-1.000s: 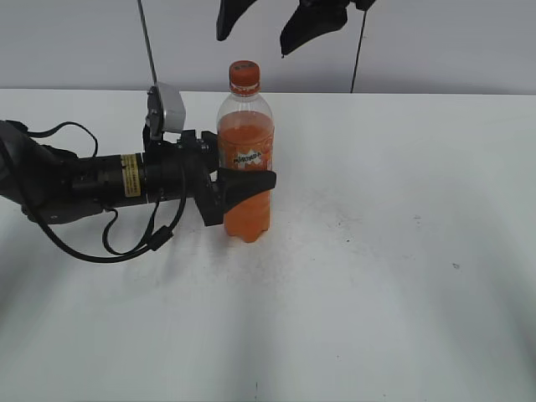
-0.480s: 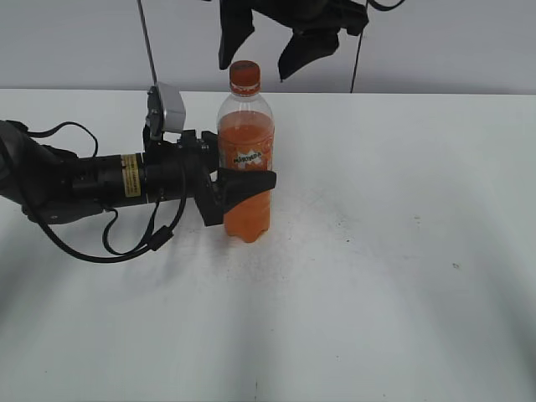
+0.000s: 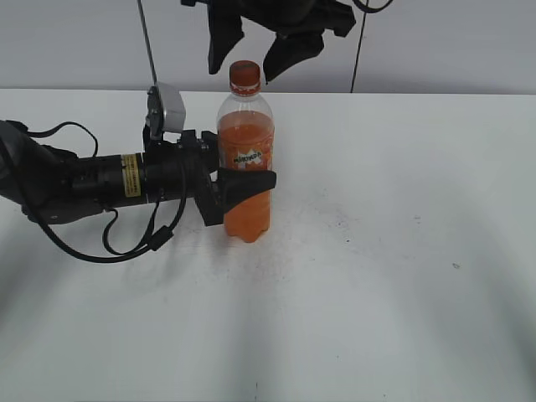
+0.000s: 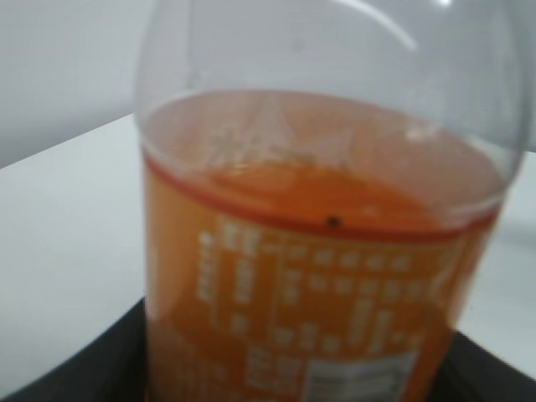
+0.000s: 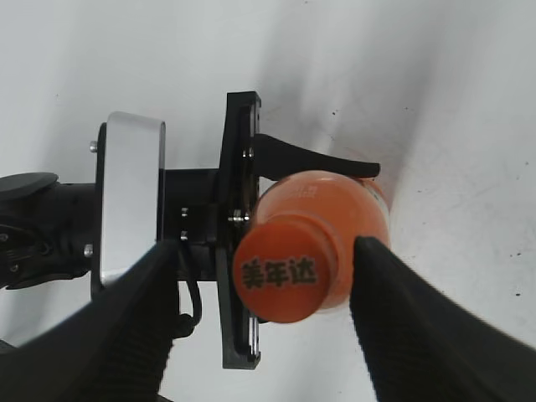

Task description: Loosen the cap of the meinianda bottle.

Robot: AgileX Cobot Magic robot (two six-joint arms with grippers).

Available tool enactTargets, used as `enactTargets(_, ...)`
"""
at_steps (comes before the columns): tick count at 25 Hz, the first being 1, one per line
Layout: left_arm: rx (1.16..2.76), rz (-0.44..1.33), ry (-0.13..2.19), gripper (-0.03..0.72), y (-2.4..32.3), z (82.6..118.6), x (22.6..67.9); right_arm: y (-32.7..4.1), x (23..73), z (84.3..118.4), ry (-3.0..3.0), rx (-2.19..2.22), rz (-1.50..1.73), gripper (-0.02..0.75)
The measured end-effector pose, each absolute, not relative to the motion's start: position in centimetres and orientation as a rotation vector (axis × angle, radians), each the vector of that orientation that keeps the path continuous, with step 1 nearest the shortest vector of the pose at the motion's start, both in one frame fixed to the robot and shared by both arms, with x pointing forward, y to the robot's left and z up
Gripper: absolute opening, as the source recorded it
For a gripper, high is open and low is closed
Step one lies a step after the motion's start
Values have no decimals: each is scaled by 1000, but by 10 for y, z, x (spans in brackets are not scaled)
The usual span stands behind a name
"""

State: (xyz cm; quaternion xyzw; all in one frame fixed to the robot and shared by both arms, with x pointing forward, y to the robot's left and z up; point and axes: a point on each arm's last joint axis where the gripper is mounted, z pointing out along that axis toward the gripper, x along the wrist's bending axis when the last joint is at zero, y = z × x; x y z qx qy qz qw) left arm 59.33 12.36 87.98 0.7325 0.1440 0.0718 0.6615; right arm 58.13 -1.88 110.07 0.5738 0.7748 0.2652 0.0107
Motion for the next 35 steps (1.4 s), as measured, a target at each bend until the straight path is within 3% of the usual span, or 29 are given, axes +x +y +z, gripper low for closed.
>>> enactTargets(26, 1656, 163, 326, 425, 124, 880, 593, -19, 585, 1095, 2409, 1765, 788, 479)
enactTargets(29, 1656, 163, 326, 425, 124, 880, 593, -20, 585, 1095, 2410, 1765, 784, 442)
enactTargets(35, 1656, 163, 327, 425, 124, 880, 593, -19, 585, 1095, 2421, 1748, 783, 274)
